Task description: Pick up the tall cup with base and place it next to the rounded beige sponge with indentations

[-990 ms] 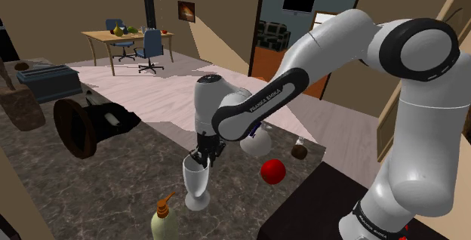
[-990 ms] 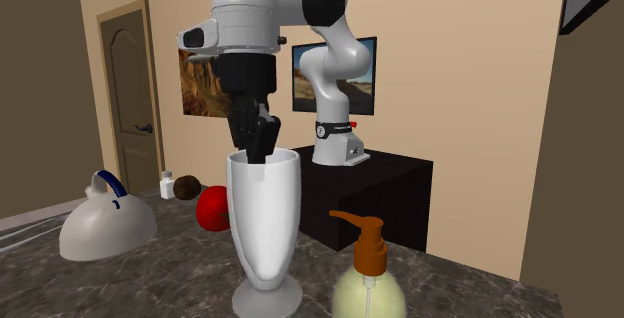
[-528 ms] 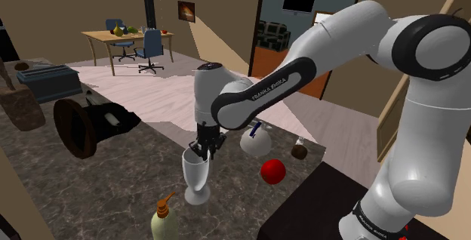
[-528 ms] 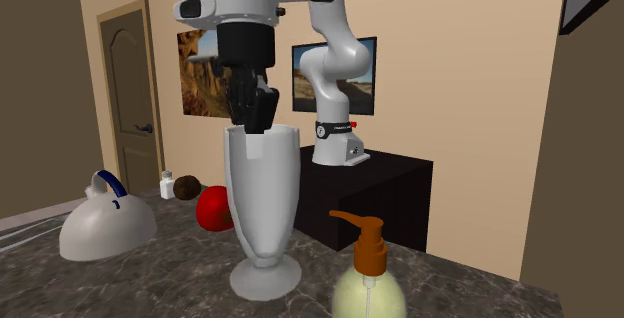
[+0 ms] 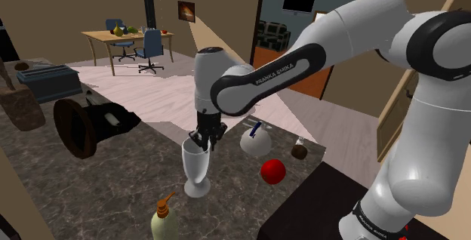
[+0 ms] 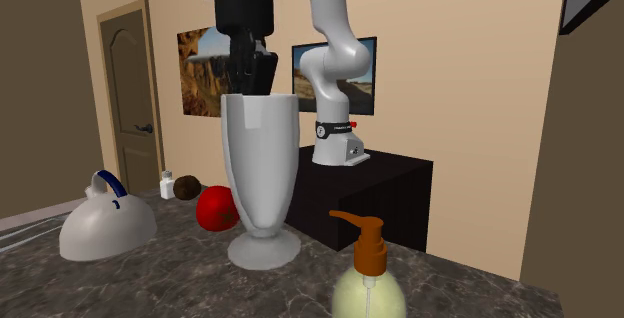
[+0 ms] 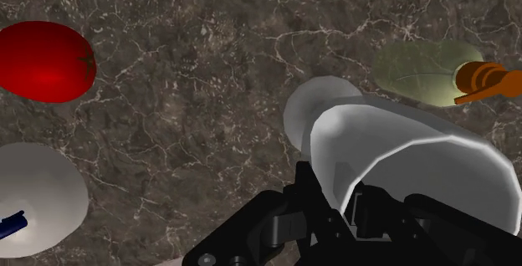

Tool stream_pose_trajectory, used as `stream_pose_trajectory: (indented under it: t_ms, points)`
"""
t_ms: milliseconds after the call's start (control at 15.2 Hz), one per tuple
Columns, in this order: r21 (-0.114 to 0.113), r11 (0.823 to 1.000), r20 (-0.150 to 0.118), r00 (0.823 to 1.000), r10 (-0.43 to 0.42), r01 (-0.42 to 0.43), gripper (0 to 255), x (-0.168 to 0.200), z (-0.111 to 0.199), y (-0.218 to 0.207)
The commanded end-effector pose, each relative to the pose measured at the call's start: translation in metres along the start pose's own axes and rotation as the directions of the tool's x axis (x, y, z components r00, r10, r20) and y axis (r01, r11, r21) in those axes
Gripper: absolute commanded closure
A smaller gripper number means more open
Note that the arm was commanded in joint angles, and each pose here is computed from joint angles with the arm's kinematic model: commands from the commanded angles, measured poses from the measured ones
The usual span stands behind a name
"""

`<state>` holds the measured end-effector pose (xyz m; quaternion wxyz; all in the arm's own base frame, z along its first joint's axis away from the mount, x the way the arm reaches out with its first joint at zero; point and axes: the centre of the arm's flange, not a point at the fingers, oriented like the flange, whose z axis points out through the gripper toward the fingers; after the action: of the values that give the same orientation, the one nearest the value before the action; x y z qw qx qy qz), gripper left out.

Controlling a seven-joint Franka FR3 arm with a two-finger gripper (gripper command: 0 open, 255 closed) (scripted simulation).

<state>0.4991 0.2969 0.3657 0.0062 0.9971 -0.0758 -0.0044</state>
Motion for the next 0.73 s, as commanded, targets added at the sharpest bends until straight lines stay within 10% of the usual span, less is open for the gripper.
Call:
stream_pose_trajectory:
  t_ms: [0,660]
  points:
    - [0.000,1.000,0.000,1.000,0.000,0.000,255,-0.001,-0.010,0.001]
    - [0.000,1.000,0.000,1.000,0.000,0.000,255,-0.001,-0.063,0.001]
